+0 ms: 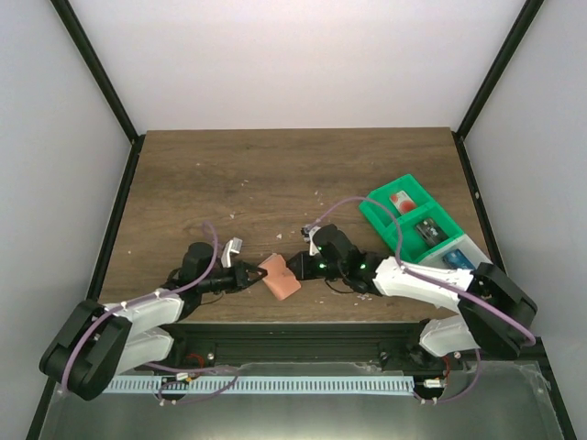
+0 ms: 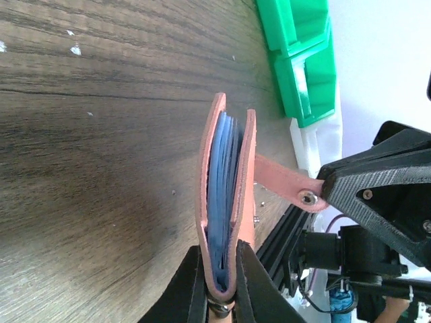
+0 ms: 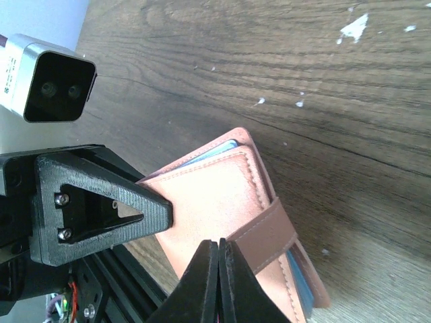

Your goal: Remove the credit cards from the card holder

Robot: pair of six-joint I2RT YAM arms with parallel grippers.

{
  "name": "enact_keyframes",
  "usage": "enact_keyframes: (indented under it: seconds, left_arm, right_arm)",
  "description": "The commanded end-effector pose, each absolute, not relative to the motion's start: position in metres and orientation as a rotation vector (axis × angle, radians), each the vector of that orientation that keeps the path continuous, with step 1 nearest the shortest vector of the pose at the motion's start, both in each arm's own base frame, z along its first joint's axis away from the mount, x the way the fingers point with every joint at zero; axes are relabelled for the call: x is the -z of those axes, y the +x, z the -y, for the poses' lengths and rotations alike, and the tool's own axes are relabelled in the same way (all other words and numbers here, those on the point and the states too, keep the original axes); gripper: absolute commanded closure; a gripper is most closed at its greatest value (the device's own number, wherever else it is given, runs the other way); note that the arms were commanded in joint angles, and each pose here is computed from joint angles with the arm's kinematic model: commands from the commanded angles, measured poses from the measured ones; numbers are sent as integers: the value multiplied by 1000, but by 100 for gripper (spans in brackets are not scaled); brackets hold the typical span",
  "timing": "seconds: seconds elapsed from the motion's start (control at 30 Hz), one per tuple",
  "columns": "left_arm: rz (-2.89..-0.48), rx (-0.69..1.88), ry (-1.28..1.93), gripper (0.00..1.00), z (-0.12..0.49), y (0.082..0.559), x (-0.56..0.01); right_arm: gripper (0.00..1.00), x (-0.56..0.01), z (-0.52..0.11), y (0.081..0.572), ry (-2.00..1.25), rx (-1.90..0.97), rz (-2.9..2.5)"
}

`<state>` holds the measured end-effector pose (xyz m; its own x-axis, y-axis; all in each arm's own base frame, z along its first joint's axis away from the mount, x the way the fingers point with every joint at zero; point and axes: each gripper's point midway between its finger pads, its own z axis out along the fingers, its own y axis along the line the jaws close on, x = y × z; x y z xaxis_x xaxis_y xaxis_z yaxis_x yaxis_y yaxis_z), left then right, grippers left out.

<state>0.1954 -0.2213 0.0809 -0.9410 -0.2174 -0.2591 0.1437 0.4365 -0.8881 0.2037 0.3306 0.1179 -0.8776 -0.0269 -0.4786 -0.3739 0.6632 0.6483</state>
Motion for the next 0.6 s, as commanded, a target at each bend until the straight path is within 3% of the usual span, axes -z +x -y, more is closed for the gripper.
enact_keyframes:
  seconds: [0.0,0.07,0.13,0.27,0.47,0.57]
  left_arm:
    - [-2396,1397,-50,100,217,204,-70]
    - [-2421,1372,-59,96,216,205,-64]
    - [-2449,1344,-67,76,215,208,-59]
    - [-2473,1307,-62,51,217,217,-58]
    - [-2475,1234,-35,32,217,230,-68]
    - [-2461,1208,-23,28,216,234,-76]
  right_arm:
    - [99,-127,-319,207,-292,-1039,-2401]
    - [100,-123,-311,209,-283,-980,-2412]
    - [99,-120,-302,210,-270,-933,-2416]
    - [100,-120,-288,212,-233,-911,-2403]
    - [100,-130,-281,210,-198,-955,-2387]
    - [100,-143,-289,204,-212,-1055,-2355]
